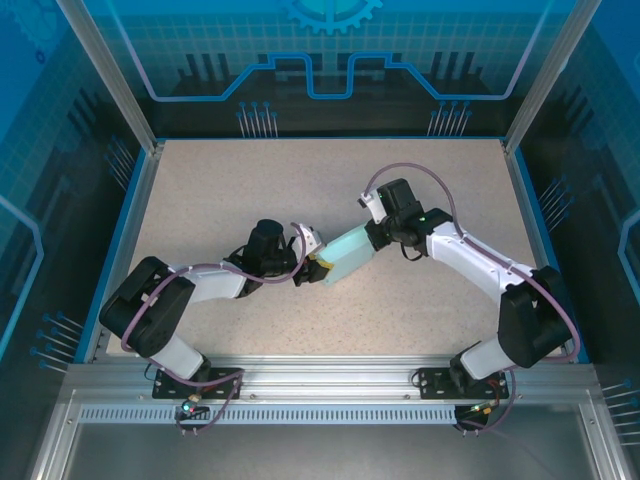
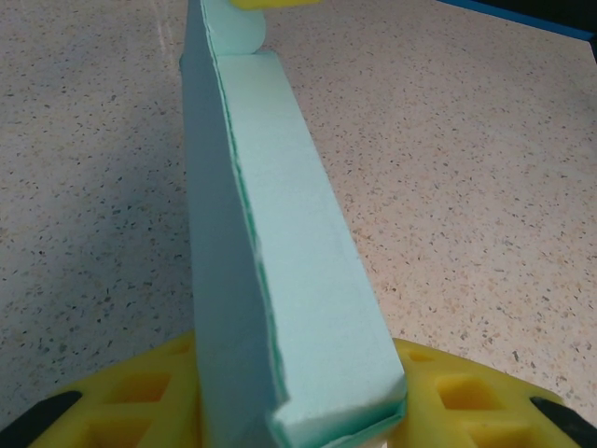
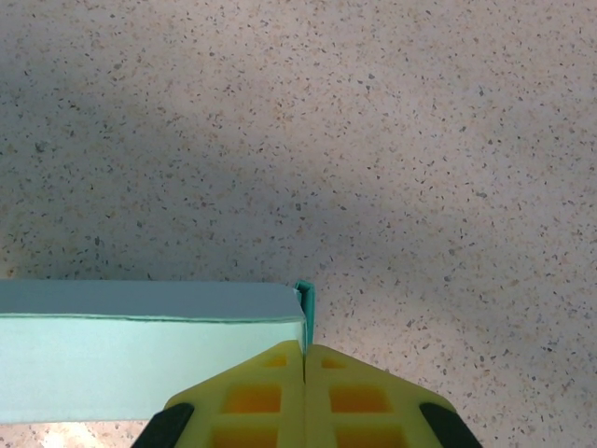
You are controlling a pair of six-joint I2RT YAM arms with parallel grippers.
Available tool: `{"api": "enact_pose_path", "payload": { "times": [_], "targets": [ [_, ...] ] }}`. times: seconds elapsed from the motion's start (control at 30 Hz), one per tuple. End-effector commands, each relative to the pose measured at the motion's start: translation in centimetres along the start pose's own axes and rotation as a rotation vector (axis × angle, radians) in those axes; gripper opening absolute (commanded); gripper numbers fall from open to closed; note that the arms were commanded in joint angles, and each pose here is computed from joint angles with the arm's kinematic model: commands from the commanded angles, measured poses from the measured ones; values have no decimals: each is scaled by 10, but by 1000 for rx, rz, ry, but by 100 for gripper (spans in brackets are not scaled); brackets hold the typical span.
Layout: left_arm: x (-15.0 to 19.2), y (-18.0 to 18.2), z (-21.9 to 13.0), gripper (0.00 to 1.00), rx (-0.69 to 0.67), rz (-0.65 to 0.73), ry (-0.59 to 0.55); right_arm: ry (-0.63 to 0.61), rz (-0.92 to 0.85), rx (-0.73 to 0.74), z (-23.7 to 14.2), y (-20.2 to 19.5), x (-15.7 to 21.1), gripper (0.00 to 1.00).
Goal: Fold the paper box
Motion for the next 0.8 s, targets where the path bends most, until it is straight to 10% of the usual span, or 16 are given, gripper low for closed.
{"api": "enact_pose_path", "payload": {
  "times": [0.0, 0.53, 0.77],
  "targets": [
    [-8, 12, -1, 31, -62, -7, -34, 84, -9, -32, 3, 12, 16, 0],
    [-8, 19, 5, 40, -85, -25, -33, -21, 5, 32, -1, 10, 27, 0],
    [-17, 19, -1, 65, -106, -86, -57, -19, 79, 123, -9, 10, 22, 0]
  ]
}}
Point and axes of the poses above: each hand's point on the last joint's axis, 136 mm out from that joint toward the fingers, its own z axis out along the fingers, its own y axis along the line the jaws close on, x = y × z, the point moved 3 cm from there along -z, back along the fingers, and after that the axes turned 14 degrees about -z, right-handed, at the moved point
